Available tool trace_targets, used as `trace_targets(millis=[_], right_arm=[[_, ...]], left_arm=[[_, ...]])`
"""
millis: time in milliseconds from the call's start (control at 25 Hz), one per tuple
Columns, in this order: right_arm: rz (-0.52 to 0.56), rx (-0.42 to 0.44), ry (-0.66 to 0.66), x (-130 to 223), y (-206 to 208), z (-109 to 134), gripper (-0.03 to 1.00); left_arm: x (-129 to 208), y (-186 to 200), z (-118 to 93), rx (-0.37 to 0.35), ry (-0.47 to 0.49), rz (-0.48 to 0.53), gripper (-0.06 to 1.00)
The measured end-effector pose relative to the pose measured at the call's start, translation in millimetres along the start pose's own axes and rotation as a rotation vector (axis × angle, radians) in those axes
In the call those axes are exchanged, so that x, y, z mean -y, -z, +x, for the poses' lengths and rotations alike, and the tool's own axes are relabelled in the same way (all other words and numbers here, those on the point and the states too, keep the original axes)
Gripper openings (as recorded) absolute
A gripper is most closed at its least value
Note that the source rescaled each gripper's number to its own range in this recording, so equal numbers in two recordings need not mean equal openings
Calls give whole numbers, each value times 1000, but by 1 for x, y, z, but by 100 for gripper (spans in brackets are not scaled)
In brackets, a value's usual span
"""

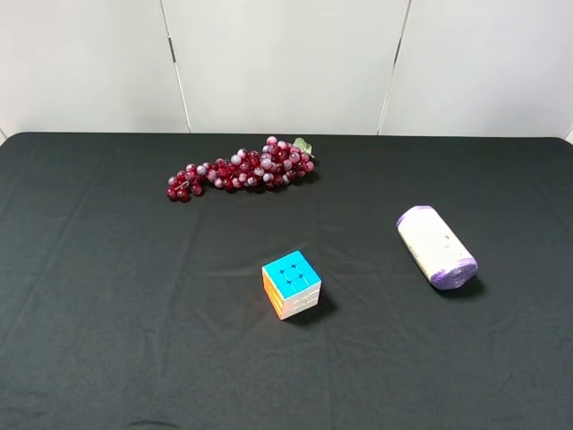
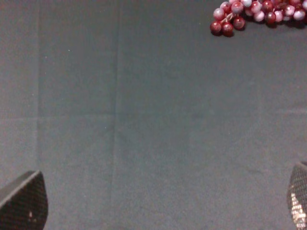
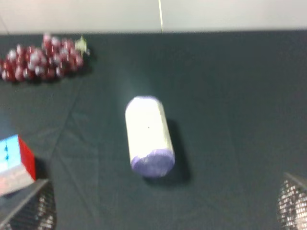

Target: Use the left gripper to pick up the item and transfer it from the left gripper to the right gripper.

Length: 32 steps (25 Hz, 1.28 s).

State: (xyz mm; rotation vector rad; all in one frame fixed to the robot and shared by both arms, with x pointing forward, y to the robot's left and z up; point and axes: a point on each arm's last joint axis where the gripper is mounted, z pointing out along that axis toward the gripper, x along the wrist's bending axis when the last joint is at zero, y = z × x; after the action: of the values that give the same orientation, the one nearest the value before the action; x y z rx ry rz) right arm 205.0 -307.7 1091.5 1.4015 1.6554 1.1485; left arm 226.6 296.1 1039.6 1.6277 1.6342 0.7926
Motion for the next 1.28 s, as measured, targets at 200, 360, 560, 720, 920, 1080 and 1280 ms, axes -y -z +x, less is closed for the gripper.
trace_targets(millis=[200, 360, 560, 720, 920, 1080, 1280], right_arm=[[-17, 2, 4, 4, -14, 0, 100], [3, 3, 8, 16, -36, -1, 100], [37, 6, 13, 22, -43, -1, 100], [36, 7, 14, 22, -43, -1, 100], [36, 6, 14, 22, -43, -1, 100], [34, 50, -3, 22, -43, -1, 100], [25, 231, -81, 22, -43, 0, 100]], left_arm=[[0, 0, 0, 0, 0, 0, 100], [0, 0, 0, 0, 0, 0, 100], [0, 0, 0, 0, 0, 0, 100], [0, 0, 0, 0, 0, 0, 100], [0, 0, 0, 0, 0, 0, 100], [0, 0, 0, 0, 0, 0, 100], [0, 0, 0, 0, 0, 0, 100]])
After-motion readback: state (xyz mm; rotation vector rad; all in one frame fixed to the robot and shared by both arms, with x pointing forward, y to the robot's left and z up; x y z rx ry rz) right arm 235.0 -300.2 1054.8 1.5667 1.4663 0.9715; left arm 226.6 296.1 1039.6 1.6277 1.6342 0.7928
